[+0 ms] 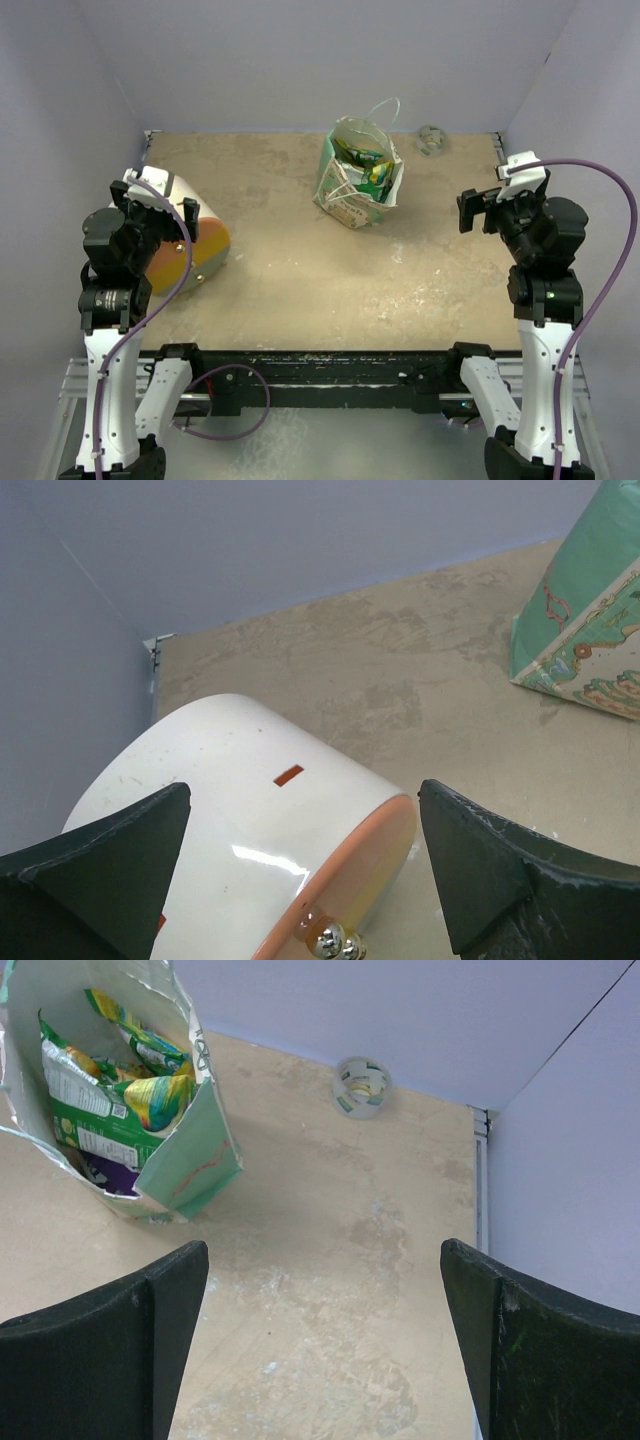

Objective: Place the snacks into the paper bag
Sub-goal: Reset both arms

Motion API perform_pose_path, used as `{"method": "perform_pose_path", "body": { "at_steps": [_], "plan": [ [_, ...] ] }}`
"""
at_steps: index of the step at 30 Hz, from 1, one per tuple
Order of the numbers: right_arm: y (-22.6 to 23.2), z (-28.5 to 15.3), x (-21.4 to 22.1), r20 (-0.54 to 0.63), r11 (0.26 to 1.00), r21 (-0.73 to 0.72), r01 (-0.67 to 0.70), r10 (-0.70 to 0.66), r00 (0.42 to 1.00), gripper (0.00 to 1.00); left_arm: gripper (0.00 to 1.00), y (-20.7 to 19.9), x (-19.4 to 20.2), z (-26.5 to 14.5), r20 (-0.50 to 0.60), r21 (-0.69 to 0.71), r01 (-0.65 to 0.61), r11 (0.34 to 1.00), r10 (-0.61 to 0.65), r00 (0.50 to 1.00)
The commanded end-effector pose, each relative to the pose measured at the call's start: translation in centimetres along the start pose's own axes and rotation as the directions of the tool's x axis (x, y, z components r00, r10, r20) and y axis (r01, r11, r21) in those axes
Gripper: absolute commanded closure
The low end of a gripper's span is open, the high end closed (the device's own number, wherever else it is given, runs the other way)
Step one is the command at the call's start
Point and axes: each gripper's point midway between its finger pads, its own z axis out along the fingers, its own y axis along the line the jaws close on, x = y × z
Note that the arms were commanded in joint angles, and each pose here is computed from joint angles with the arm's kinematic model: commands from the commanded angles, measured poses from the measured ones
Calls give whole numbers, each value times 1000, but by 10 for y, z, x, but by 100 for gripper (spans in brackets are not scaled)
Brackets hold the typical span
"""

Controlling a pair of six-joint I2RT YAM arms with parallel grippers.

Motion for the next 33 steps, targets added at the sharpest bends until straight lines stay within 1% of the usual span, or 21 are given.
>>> {"method": "perform_pose_path", "body": {
  "at_steps": [1, 12, 21, 30, 33],
  "plan": [
    [-3, 8, -10, 34, 1000, 0, -9, 9, 999, 0, 1, -1, -12, 4, 49, 12, 10, 1000, -10, 999],
    [-1, 13, -5, 12, 1000, -16, -14, 14, 1000, 0, 1, 3, -11, 4, 43, -4, 12, 1000, -12, 999],
    [2, 7, -5, 8, 1000, -24, -8, 8, 1000, 0, 1, 4, -15, 0, 50, -14, 10, 1000, -10, 999],
    [5, 1, -3, -1, 999, -36, -14, 14, 1000, 0, 1, 12, -21, -7, 58, -57, 13, 998, -9, 998],
    [5, 0, -3, -1, 999, -32, -15, 15, 1000, 0, 1, 10, -22, -7, 58, -47, 9, 999, -6, 998]
  ]
}}
